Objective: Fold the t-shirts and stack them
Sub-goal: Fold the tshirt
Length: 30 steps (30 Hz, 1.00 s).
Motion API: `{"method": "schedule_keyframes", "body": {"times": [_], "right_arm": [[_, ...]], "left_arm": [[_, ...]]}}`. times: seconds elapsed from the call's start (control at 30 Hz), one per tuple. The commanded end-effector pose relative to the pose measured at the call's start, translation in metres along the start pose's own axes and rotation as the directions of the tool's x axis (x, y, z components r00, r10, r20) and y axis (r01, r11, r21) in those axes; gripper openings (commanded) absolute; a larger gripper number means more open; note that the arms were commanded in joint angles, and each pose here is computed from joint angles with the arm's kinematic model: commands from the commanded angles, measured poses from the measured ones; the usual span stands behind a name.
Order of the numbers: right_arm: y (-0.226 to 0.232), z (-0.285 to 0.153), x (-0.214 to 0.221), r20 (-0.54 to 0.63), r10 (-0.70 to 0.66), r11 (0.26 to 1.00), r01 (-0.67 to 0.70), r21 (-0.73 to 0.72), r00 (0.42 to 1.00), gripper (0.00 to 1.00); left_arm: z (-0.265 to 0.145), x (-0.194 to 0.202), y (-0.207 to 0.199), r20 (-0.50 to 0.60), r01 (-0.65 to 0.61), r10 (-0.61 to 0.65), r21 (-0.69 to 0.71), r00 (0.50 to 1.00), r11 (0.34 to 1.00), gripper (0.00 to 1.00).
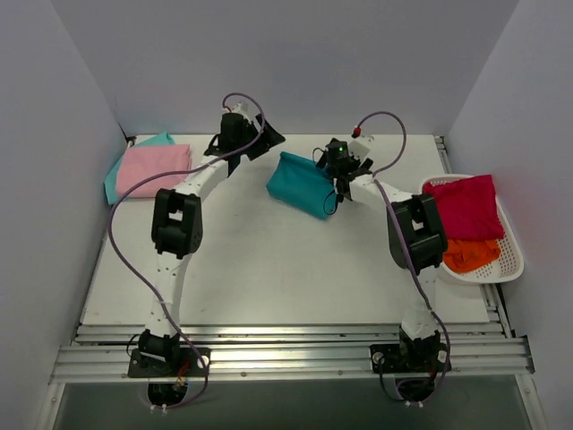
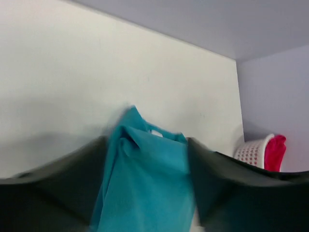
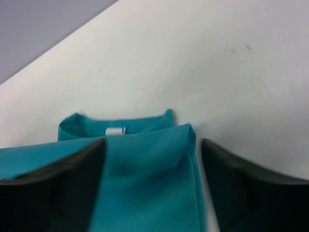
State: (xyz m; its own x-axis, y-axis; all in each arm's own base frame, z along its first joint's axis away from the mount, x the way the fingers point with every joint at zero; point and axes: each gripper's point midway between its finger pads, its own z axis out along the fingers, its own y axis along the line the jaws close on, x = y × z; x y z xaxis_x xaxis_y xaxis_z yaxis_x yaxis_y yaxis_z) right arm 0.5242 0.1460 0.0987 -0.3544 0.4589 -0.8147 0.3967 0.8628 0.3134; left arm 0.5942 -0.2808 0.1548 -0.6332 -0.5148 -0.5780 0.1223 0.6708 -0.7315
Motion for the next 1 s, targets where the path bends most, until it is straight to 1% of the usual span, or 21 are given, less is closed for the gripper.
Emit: {"method": "schedule_keyframes", "body": {"times": [0.0, 0.07, 0.1, 0.2, 0.23, 0.27, 0.33, 0.37, 0.43, 0.47, 0.5, 0.53, 0.57, 0.6, 0.63, 0.67, 0.7, 0.77, 0.8, 0.87, 0.97], "right_arm": [[0.004, 0.053, -0.035, 0.013, -0.011, 0.999, 0.01, 0.034, 1.0, 1.0], [0.004, 0.056, -0.045, 0.03, -0.009, 0.999, 0.008, 0.046, 1.0, 1.0], [0.007, 0.051, -0.057, 0.056, 0.004, 0.999, -0.006, 0.038, 0.998, 1.0], [0.011, 0.035, -0.07, 0.089, 0.018, 1.0, -0.019, 0.015, 0.996, 1.0], [0.012, 0.03, -0.073, 0.096, 0.018, 1.0, -0.019, 0.01, 0.995, 1.0], [0.008, 0.026, -0.064, 0.087, 0.004, 1.0, -0.006, 0.018, 0.996, 1.0], [0.006, 0.009, -0.072, 0.109, 0.009, 1.0, -0.011, 0.009, 0.994, 1.0], [-0.003, 0.007, -0.058, 0.094, -0.004, 1.0, 0.003, 0.017, 0.996, 1.0], [-0.004, -0.01, -0.065, 0.11, 0.018, 1.0, -0.018, -0.002, 0.994, 1.0], [-0.007, -0.015, -0.063, 0.109, 0.02, 1.0, -0.019, -0.005, 0.994, 1.0], [-0.012, -0.023, -0.06, 0.104, 0.023, 1.0, -0.022, -0.005, 0.994, 1.0], [-0.015, -0.028, -0.06, 0.105, 0.025, 1.0, -0.025, -0.004, 0.994, 1.0], [-0.018, -0.034, -0.06, 0.107, 0.028, 1.0, -0.027, -0.005, 0.994, 1.0], [-0.024, -0.044, -0.058, 0.109, 0.027, 1.0, -0.027, -0.005, 0.994, 1.0], [-0.027, -0.049, -0.058, 0.112, 0.034, 0.999, -0.034, -0.007, 0.993, 1.0], [-0.03, -0.054, -0.058, 0.117, 0.042, 0.999, -0.041, -0.009, 0.992, 1.0], [-0.038, -0.064, -0.053, 0.112, 0.043, 0.999, -0.042, -0.01, 0.993, 1.0], [-0.042, -0.073, -0.051, 0.112, 0.062, 0.998, -0.059, -0.026, 0.992, 1.0], [-0.044, -0.082, -0.056, 0.121, 0.077, 0.996, -0.073, -0.042, 0.99, 1.0], [-0.055, -0.089, -0.046, 0.109, 0.077, 0.997, -0.074, -0.035, 0.991, 1.0], [-0.067, -0.105, -0.048, 0.124, 0.09, 0.996, -0.085, -0.04, 0.988, 1.0]], "left_arm": [[0.025, -0.054, -0.017, -0.023, -0.029, 0.031, 0.099, 0.999, 0.995, 0.94], [0.029, -0.063, -0.021, -0.022, -0.033, 0.036, 0.142, 0.999, 0.989, 0.94], [0.035, -0.059, -0.011, -0.033, -0.03, 0.035, 0.138, 0.999, 0.99, 0.94], [0.015, -0.094, -0.025, 0.038, -0.052, 0.045, 0.199, 0.998, 0.979, 0.94], [0.02, -0.077, 0.006, -0.005, -0.012, 0.013, 0.141, 1.0, 0.99, 0.94], [0.0, -0.102, -0.005, 0.058, -0.034, 0.026, 0.139, 0.998, 0.99, 0.94], [-0.01, -0.104, 0.011, 0.068, -0.026, 0.02, 0.087, 0.997, 0.996, 0.94], [-0.019, -0.097, 0.025, 0.047, 0.005, -0.007, 0.043, 0.999, 0.999, 0.94], [-0.027, -0.082, 0.039, 0.015, 0.039, -0.039, -0.009, 0.999, 0.999, 0.94], [-0.039, -0.058, 0.055, -0.02, 0.069, -0.07, -0.062, 0.997, 0.996, 0.94], [-0.042, -0.056, 0.059, 0.025, 0.072, -0.07, -0.074, 0.997, 0.995, 0.94], [-0.05, -0.046, 0.062, 0.045, 0.123, -0.119, -0.088, 0.992, 0.989, 0.94], [-0.069, -0.049, 0.044, 0.096, 0.132, -0.126, -0.058, 0.987, 0.99, 0.94], [-0.071, 0.001, 0.064, 0.061, 0.162, -0.157, -0.095, 0.986, 0.982, 0.94], [-0.076, 0.014, 0.067, 0.098, 0.21, -0.199, -0.126, 0.975, 0.97, 0.94], [-0.083, 0.026, 0.058, 0.11, 0.22, -0.209, -0.109, 0.972, 0.969, 0.94], [-0.085, 0.051, 0.066, 0.097, 0.237, -0.227, -0.112, 0.969, 0.965, 0.94], [-0.08, 0.083, 0.057, 0.076, 0.308, -0.302, -0.088, 0.95, 0.947, 0.94], [-0.076, 0.085, 0.048, 0.087, 0.316, -0.312, -0.036, 0.946, 0.948, 0.94], [-0.067, 0.108, 0.05, 0.08, 0.368, -0.364, -0.045, 0.928, 0.929, 0.94], [-0.053, 0.121, 0.048, 0.117, 0.428, -0.423, -0.021, 0.899, 0.904, 0.94]]}}
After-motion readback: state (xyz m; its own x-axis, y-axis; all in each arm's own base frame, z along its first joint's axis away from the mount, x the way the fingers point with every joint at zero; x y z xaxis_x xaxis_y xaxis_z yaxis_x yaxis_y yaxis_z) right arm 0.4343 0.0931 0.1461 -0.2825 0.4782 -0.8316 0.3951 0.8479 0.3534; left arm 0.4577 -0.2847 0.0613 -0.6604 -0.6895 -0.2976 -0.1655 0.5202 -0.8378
